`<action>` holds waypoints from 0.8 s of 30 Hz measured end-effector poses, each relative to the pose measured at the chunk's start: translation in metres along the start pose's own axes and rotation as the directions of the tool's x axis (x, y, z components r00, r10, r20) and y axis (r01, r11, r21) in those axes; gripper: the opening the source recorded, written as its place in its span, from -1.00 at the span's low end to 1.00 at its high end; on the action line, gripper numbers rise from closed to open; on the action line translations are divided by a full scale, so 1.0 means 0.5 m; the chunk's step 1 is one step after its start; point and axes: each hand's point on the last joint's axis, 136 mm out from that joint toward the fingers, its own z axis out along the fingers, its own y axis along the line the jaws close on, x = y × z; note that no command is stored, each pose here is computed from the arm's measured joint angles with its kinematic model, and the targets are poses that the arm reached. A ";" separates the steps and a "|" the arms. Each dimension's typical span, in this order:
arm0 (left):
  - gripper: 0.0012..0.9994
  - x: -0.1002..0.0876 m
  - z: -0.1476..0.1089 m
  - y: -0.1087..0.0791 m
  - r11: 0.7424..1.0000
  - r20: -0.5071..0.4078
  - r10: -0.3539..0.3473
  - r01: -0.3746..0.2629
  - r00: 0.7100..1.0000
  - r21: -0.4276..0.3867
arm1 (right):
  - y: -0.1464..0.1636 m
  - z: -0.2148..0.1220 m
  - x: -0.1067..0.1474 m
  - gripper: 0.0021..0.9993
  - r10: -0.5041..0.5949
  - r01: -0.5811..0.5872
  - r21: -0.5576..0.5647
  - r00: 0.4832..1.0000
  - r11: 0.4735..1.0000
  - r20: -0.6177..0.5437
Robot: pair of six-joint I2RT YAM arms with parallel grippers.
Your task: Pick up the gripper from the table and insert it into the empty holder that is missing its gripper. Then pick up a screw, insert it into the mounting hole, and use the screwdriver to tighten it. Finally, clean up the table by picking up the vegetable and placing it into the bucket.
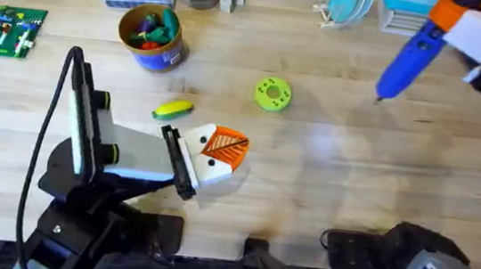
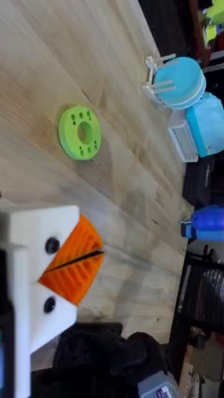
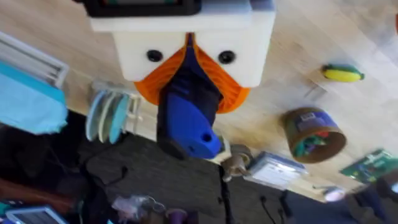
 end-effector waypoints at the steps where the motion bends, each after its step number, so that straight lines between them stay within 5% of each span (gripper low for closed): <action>1: -0.99 0.000 0.000 0.000 1.000 0.000 0.000 0.000 1.000 0.000 | 0.015 0.010 -0.002 -0.96 0.004 -0.004 -0.028 1.000 1.000 0.025; 11: -0.99 0.000 0.000 0.000 1.000 0.000 0.000 0.000 1.000 0.000 | 0.217 0.078 -0.063 -0.96 0.032 0.031 -0.332 0.983 0.943 0.180; 24: -0.99 0.000 0.000 0.000 1.000 0.000 0.000 0.000 1.000 0.000 | 0.434 0.106 -0.135 -0.96 0.089 0.170 -0.602 0.923 0.780 0.376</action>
